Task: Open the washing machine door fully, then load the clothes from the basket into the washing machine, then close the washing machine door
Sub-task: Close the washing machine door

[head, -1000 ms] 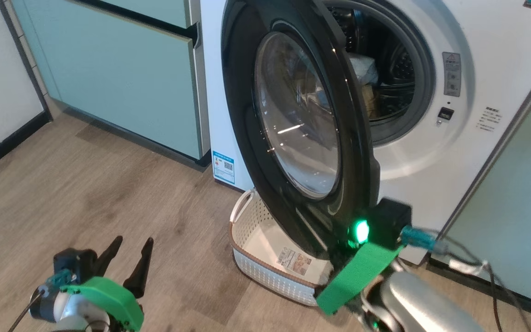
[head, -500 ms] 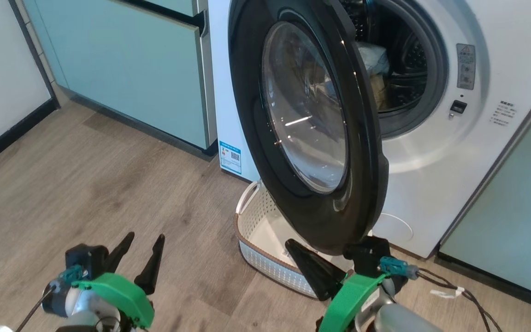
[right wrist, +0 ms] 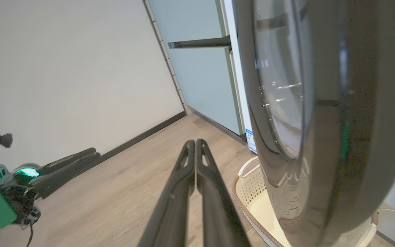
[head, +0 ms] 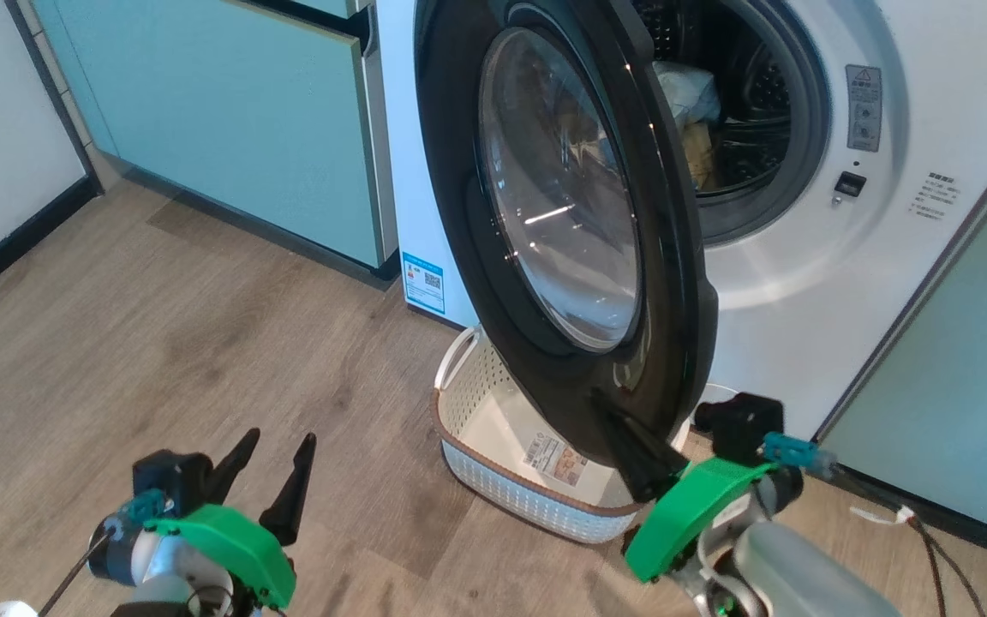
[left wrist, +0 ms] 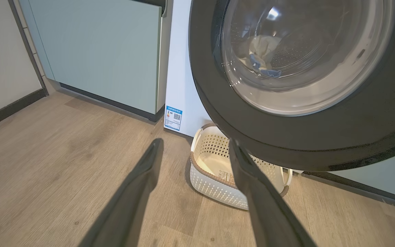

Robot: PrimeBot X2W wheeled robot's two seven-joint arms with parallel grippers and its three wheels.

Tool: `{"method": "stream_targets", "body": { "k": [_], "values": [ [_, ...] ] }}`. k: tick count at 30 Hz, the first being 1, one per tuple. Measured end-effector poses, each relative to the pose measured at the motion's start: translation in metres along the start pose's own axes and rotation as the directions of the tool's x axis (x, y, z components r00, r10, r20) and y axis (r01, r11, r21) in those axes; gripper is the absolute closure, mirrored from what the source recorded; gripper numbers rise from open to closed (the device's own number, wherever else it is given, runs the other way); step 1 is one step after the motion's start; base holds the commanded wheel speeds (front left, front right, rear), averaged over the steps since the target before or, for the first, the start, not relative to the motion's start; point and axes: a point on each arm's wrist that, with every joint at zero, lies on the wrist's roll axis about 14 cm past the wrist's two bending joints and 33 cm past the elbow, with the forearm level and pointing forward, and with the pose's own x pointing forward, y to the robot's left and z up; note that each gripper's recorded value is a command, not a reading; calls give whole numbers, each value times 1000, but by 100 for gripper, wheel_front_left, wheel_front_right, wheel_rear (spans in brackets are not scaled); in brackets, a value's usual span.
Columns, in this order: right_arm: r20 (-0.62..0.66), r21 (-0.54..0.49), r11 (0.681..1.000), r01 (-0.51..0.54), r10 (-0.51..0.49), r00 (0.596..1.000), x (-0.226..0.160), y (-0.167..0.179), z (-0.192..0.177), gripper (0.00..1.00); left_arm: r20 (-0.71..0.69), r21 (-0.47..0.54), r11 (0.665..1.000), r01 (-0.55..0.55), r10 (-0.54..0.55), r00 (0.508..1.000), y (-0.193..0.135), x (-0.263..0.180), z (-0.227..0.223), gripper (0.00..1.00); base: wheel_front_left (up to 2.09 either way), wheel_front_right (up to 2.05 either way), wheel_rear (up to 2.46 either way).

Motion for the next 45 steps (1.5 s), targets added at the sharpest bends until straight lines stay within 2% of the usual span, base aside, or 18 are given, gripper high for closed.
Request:
{"method": "stream_targets", "body": {
  "k": [21, 25, 31, 45],
  "values": [
    [78, 75, 976, 203, -209, 975, -11, -66, 25, 100, -29, 2, 999, 37, -37, 999, -12, 6, -9, 0, 0, 0, 0],
    [85, 94, 960, 263, -271, 959, -17, -87, 27, 100, -37, 3, 999, 36, -36, 999, -12, 7, -11, 0, 0, 0, 0],
    [92, 73, 946, 317, -322, 942, -19, -109, 34, 100, -53, 3, 999, 43, -43, 998, -14, 11, -15, 0, 0, 0, 0],
    [127, 26, 883, 468, -468, 875, -23, -182, 64, 100, -114, -6, 999, 47, -47, 992, -19, 22, -34, 0, 0, 0, 0]
  ]
}}
